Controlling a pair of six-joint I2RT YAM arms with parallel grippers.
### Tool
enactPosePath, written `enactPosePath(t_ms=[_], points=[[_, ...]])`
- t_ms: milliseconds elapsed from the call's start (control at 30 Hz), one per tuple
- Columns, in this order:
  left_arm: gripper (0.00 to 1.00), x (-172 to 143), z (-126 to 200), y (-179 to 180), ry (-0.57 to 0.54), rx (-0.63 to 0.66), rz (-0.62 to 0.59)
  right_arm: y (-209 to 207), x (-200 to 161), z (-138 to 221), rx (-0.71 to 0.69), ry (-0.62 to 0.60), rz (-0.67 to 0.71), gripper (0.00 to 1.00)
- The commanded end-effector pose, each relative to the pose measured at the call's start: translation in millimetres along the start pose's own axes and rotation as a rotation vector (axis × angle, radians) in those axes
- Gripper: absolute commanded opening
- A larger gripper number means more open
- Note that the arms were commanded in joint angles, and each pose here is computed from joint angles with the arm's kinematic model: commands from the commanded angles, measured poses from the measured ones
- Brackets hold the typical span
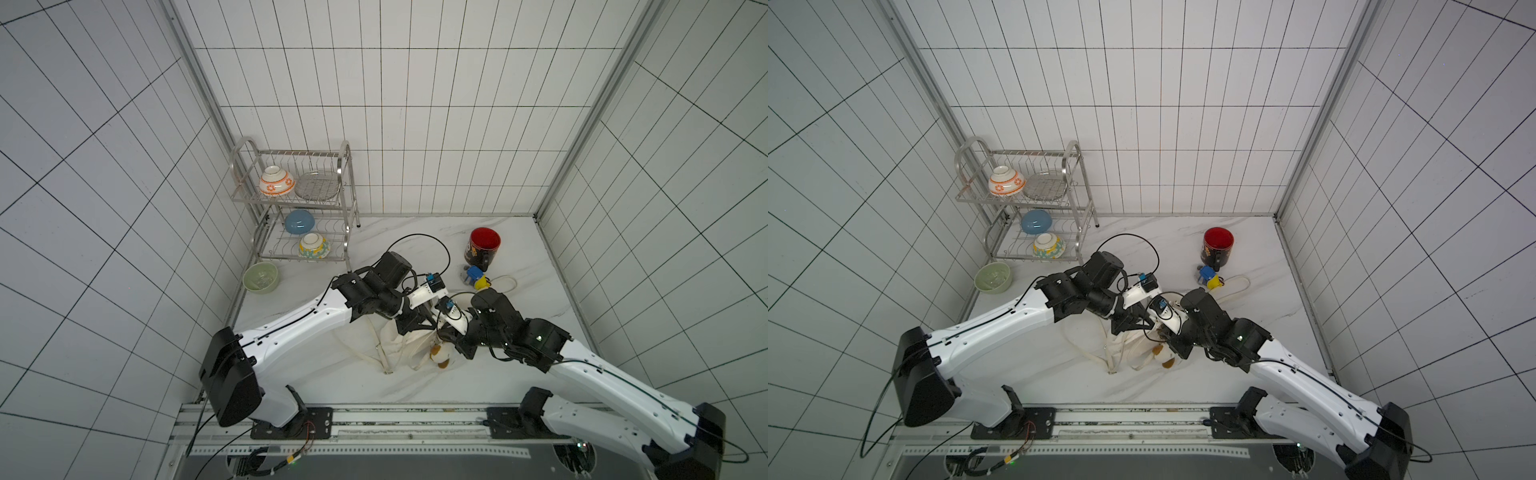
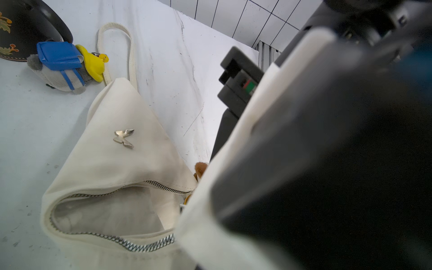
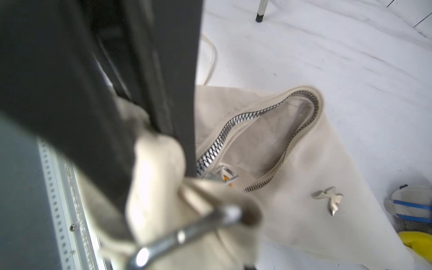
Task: Remove the decoration from the bag
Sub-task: Place the decoration item at the center of the board.
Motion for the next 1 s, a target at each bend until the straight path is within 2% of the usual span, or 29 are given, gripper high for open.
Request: enactPosePath(t_ms=[0, 333, 500, 633, 800, 900, 967], points=[[0.00, -1, 1, 0, -0.021, -0.039, 0.027, -3, 40, 15, -0.007, -0.215, -0.002, 0.20], [0.00, 7, 9, 9, -0.063, -0.069, 0.053, 2, 42, 17, 0.025, -0.273, -0.025, 0.25], [0.00, 7, 10, 13, -0.064, -0.044, 0.055, -8, 37, 14, -0.030, -0.258, -0.056, 0.23], [0.00, 2, 13, 37, -0.059, 0.078, 0.080, -24, 22, 14, -0.120, -0.220, -0.101, 0.24], [0.00, -12, 38, 82, -0.038, 0.305, 0.179, -53, -2, 21, -0.272, -0.174, -0.211, 0.33], [0.00, -30, 57, 96, -0.020, 0.400, 0.236, -69, -11, 27, -0.344, -0.177, -0.270, 0.43], [0.00, -50, 69, 107, 0.008, 0.519, 0.291, -81, -19, 31, -0.398, -0.173, -0.315, 0.52]])
Point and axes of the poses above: each gripper's point midway between its finger pads, its own z axis back along the fingers, its own y axis along the line the jaws close on, x = y × z, the point moved 3 cm from there along z, back along the fingers, and after that the axes turned 3 degrees about z, right-handed, at the moved point
